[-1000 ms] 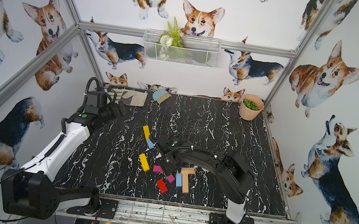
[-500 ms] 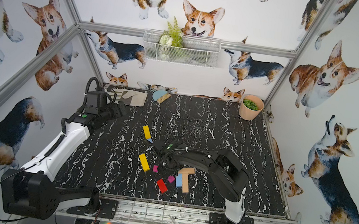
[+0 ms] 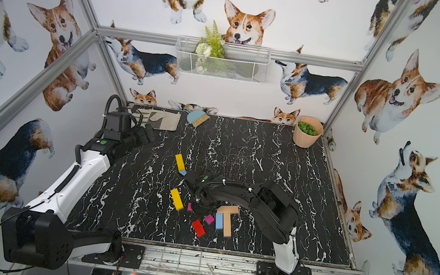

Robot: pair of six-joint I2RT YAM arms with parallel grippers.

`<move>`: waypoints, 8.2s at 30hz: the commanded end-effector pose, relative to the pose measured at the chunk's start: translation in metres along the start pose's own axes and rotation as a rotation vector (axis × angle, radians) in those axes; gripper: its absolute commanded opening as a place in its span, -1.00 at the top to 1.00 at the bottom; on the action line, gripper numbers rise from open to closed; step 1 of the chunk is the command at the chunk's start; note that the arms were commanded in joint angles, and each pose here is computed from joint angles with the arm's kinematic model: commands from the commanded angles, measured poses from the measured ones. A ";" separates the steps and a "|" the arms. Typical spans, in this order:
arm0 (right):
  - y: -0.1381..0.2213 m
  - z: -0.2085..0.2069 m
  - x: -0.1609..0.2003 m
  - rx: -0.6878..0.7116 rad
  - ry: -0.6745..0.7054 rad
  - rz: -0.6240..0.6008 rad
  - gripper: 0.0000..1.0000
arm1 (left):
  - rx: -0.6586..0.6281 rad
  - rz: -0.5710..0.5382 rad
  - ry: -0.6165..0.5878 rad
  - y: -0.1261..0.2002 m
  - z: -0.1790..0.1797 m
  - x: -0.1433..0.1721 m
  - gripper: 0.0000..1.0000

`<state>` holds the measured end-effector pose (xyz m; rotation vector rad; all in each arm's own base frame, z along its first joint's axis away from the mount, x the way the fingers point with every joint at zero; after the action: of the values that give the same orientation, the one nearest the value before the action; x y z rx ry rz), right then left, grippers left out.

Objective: Assemble the letter v with building blocks
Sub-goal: Pick up the building block from the center of the board, then assemble the building block at the center of the board, then pick up the building block from the center of the board.

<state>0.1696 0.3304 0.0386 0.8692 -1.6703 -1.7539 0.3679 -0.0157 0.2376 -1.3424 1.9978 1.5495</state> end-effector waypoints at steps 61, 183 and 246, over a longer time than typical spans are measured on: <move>0.012 -0.020 -0.127 -0.024 -0.051 -0.141 0.46 | -0.008 -0.031 -0.005 0.004 0.002 -0.008 -1.00; 0.031 -0.027 -0.122 -0.027 -0.113 -0.191 -0.40 | -0.020 -0.038 -0.015 0.005 0.004 -0.009 -1.00; 0.038 0.033 -0.021 -0.278 -0.208 0.000 -0.43 | -0.012 -0.035 -0.010 0.006 0.003 -0.008 -1.00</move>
<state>0.1617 0.3682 0.0805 0.6506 -1.4893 -2.0842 0.3657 -0.0099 0.2447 -1.3637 1.9606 1.5524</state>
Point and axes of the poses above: each gripper's point midway between its finger pads, its own y axis back along the fingers, its own z axis along the line the jaws close on, x = y × z, the point moved 2 cm from there along y, back along the fingers, and after that the axes turned 4 degrees about y, right-handed, at the moved point
